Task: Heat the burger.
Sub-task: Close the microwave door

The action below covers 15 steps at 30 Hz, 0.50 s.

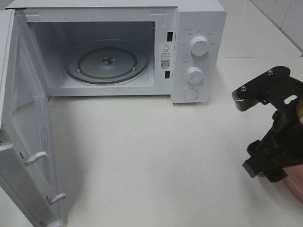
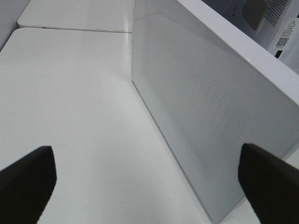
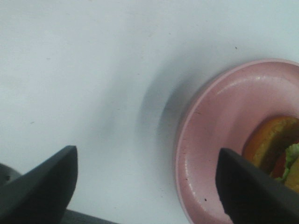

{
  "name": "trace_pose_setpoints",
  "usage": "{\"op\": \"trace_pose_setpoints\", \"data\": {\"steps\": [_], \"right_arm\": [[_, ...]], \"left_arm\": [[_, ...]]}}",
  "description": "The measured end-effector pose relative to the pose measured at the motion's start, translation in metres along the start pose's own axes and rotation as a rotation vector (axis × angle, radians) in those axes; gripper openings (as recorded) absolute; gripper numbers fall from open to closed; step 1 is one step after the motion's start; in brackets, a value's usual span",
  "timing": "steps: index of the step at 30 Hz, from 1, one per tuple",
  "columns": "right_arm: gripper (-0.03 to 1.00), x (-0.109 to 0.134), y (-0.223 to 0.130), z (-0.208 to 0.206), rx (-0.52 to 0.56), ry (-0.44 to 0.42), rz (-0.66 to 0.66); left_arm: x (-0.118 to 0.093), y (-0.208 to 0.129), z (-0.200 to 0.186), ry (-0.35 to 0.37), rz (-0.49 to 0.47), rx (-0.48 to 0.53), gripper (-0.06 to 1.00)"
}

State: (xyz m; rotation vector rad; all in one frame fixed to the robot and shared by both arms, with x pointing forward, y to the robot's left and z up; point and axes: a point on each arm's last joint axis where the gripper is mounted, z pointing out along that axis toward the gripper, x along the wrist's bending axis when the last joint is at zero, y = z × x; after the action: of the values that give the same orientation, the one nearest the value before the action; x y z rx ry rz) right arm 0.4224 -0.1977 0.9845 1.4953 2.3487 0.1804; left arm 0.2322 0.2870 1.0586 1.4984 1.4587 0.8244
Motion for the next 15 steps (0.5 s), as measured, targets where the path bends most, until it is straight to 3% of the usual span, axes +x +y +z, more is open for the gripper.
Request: {"op": "trace_pose_setpoints", "data": {"steps": [1, 4, 15], "right_arm": [[0.84, -0.002, -0.004, -0.015, -0.034, 0.038, -0.006], [0.86, -0.005, -0.014, -0.031, -0.035, 0.069, -0.007], [0.82, -0.021, -0.054, -0.073, -0.019, 0.09, -0.001]], "left_arm": [[0.0, 0.0, 0.0, 0.0, 0.0, 0.0, 0.98], [0.0, 0.0, 0.0, 0.0, 0.0, 0.0, 0.98], [0.0, 0.0, 0.0, 0.0, 0.0, 0.0, 0.98]]}}
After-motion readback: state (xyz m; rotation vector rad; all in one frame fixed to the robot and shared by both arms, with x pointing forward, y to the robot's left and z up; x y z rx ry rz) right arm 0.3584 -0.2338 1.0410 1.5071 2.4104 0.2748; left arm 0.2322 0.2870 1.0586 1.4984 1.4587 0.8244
